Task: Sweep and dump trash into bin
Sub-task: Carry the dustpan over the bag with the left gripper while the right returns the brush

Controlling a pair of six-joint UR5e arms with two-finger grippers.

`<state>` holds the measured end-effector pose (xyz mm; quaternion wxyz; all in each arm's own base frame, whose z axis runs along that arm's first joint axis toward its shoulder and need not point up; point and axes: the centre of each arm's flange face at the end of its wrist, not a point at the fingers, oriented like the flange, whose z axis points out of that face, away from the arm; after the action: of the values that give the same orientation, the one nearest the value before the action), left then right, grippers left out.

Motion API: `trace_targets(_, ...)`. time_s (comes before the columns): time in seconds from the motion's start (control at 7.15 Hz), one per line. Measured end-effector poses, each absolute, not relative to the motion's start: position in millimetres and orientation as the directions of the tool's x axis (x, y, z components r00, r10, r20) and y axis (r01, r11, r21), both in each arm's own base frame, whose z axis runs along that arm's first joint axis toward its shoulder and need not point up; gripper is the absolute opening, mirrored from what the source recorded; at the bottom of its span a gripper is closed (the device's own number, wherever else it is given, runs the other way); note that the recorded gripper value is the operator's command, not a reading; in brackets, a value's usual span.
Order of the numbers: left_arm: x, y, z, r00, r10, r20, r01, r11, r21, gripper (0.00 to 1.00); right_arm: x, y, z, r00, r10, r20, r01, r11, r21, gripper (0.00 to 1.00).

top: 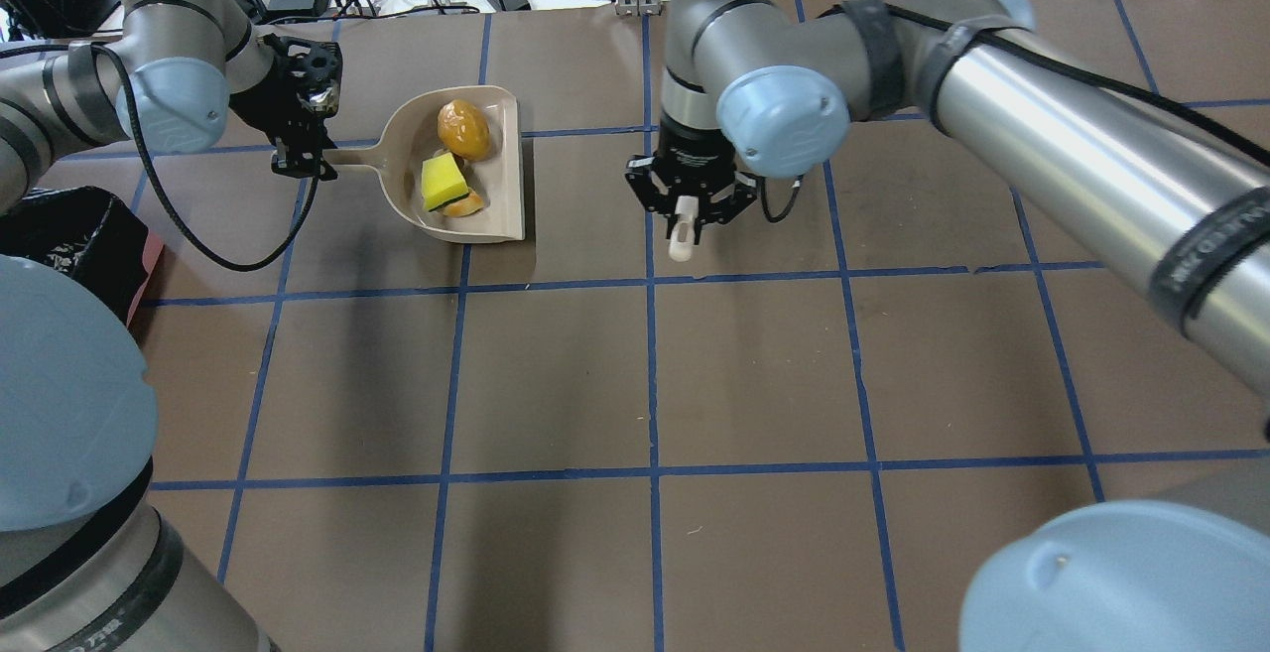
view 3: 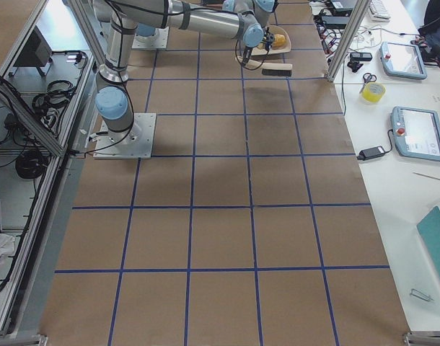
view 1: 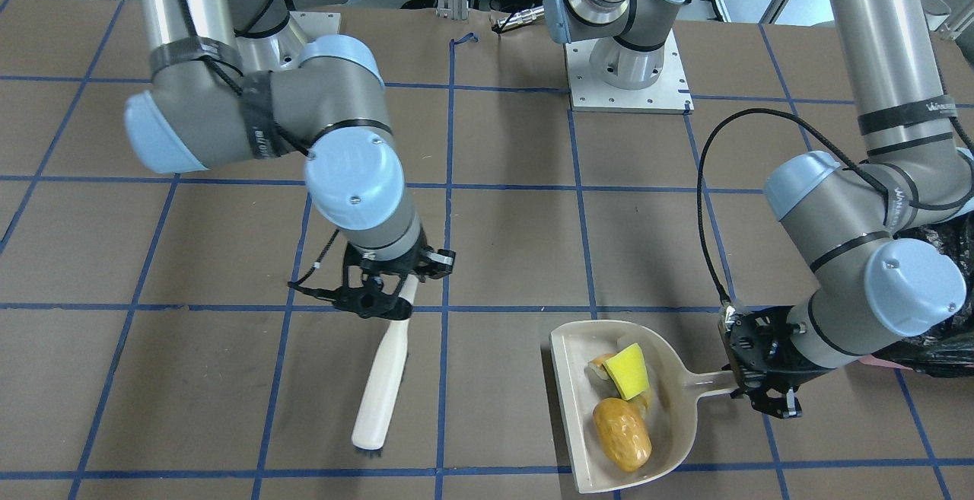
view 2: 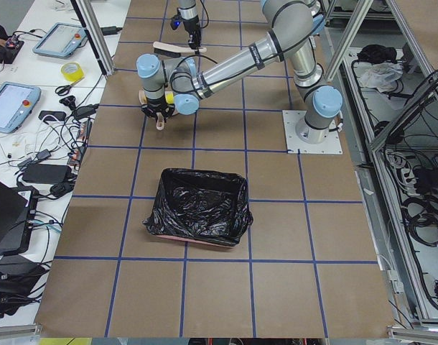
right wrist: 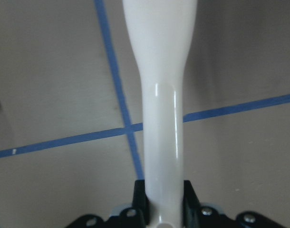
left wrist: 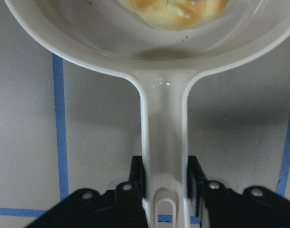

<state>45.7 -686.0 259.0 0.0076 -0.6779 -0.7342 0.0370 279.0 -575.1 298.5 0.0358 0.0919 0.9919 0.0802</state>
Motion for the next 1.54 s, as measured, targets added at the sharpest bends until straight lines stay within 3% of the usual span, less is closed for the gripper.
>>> trace_targets(0.7, 180, -652, 311, -0.058, 0.995, -0.086, 0.998, 0.054, -0.044, 0.0, 73, -578, 300, -0.997, 0.066, -0.041, 0.058, 0.984, 0.168, 0.0)
trace_targets(1.54, 411, -518, 448, 0.114, 0.993, -0.04, 0.989, -0.117, -0.087, 0.0, -52, -569, 271, -0.999, -0.004, -0.045, -0.013, 0.978, 0.206, 0.0)
